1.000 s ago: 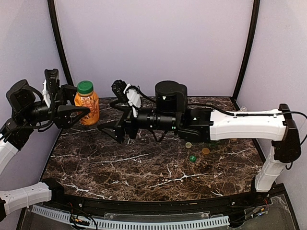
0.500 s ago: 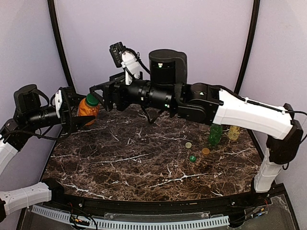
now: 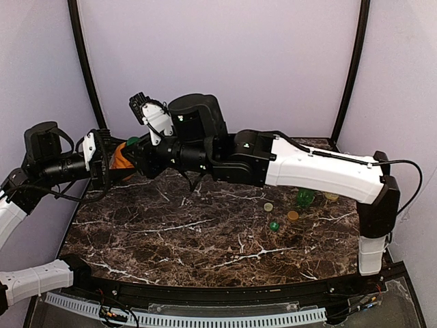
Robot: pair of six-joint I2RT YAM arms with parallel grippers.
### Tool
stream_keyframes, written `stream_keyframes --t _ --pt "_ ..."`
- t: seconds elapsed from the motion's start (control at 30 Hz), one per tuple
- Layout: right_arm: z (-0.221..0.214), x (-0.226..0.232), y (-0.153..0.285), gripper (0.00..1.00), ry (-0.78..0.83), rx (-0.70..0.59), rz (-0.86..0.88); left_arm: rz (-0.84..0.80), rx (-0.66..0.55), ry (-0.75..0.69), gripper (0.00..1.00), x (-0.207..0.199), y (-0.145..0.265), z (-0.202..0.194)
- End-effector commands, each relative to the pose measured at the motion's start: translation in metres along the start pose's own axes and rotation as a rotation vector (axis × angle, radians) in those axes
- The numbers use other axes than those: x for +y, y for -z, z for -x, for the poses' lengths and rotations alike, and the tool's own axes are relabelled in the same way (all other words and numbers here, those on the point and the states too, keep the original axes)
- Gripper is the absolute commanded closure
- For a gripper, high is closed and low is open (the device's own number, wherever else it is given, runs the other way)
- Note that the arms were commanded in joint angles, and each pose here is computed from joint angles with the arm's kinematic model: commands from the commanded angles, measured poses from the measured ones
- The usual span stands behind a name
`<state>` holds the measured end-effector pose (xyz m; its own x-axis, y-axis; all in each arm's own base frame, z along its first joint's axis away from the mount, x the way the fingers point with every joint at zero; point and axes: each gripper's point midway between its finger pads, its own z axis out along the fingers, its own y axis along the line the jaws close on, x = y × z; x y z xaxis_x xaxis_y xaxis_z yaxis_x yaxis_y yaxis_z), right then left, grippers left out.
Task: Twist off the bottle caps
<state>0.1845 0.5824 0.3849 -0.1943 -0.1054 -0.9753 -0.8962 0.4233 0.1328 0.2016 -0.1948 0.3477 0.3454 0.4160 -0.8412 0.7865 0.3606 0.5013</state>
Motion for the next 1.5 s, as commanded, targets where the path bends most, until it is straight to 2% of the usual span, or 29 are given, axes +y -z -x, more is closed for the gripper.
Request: stream_keyframes --t 0.0,0.03,0.07,0.1,0.13,0.17,0.2,0.23,0.27,0.33,0.37,0.5,0.63,0.8,0.93,1.13,1.3,1.37,1.4,1.47 --pt "0.015 0.006 0.003 0.65 -0.009 -0.047 0.018 -0.019 0.004 -0.009 0.99 -0.006 0.000 -0.003" --pt "0.014 0.006 0.003 0.71 -0.011 -0.050 0.021 -0.020 0.004 -0.010 0.99 -0.007 0.000 -0.004" --pt "0.015 0.006 0.005 0.85 -0.011 -0.054 0.024 -0.021 0.006 -0.013 0.99 -0.007 0.000 -0.004" --pt "0.015 0.006 0.006 0.94 -0.009 -0.057 0.026 -0.023 0.008 -0.012 0.99 -0.008 -0.001 -0.005" --pt "0.015 0.006 0.008 1.00 -0.005 -0.059 0.031 -0.022 0.010 -0.010 0.94 -0.008 -0.001 -0.006" --pt "0.015 0.007 0.010 1.00 -0.001 -0.060 0.042 -0.023 0.012 -0.004 0.84 -0.009 -0.001 -0.007" --pt "0.016 0.008 0.012 1.00 0.004 -0.059 0.056 -0.021 0.011 0.017 0.57 -0.008 0.000 -0.007" --pt "0.018 0.009 0.016 1.00 0.005 -0.060 0.074 -0.018 0.011 0.034 0.42 -0.008 0.000 -0.007" --pt "0.020 0.008 0.020 1.00 -0.001 -0.063 0.086 -0.012 0.017 0.067 0.18 -0.007 0.000 -0.008" --pt "0.024 0.006 0.030 1.00 -0.014 -0.072 0.102 0.003 0.057 0.093 0.07 -0.006 -0.001 -0.017" --pt "0.025 0.004 0.035 1.00 -0.024 -0.079 0.104 0.016 0.081 0.097 0.06 -0.005 -0.002 -0.023" --pt "0.026 -0.004 0.050 1.00 -0.071 -0.110 0.104 0.073 0.163 0.062 0.11 0.004 -0.003 -0.043" --pt "0.022 -0.006 0.051 1.00 -0.088 -0.106 0.100 0.013 0.107 0.040 0.16 -0.005 -0.003 -0.030" --pt "0.017 -0.003 0.043 1.00 -0.097 -0.095 0.114 -0.021 0.026 0.056 0.17 -0.005 -0.001 -0.005" --pt "0.016 0.002 0.036 1.00 -0.104 -0.088 0.142 -0.022 0.019 0.055 0.19 -0.003 -0.001 -0.001" --pt "0.018 0.008 0.031 1.00 -0.105 -0.090 0.174 -0.059 0.022 0.042 0.31 -0.010 -0.004 -0.004" --pt "0.015 0.010 0.029 1.00 -0.104 -0.083 0.186 -0.081 0.027 0.025 0.48 -0.014 -0.005 -0.006" --pt "0.015 0.011 0.029 1.00 -0.110 -0.079 0.192 -0.084 0.032 0.010 0.59 -0.016 -0.005 -0.008" --pt "0.015 0.011 0.031 0.94 -0.117 -0.077 0.191 -0.082 0.038 0.005 0.65 -0.016 -0.005 -0.009" --pt "0.017 0.007 0.035 0.61 -0.136 -0.074 0.181 -0.066 0.047 -0.025 0.72 -0.014 -0.004 -0.011"
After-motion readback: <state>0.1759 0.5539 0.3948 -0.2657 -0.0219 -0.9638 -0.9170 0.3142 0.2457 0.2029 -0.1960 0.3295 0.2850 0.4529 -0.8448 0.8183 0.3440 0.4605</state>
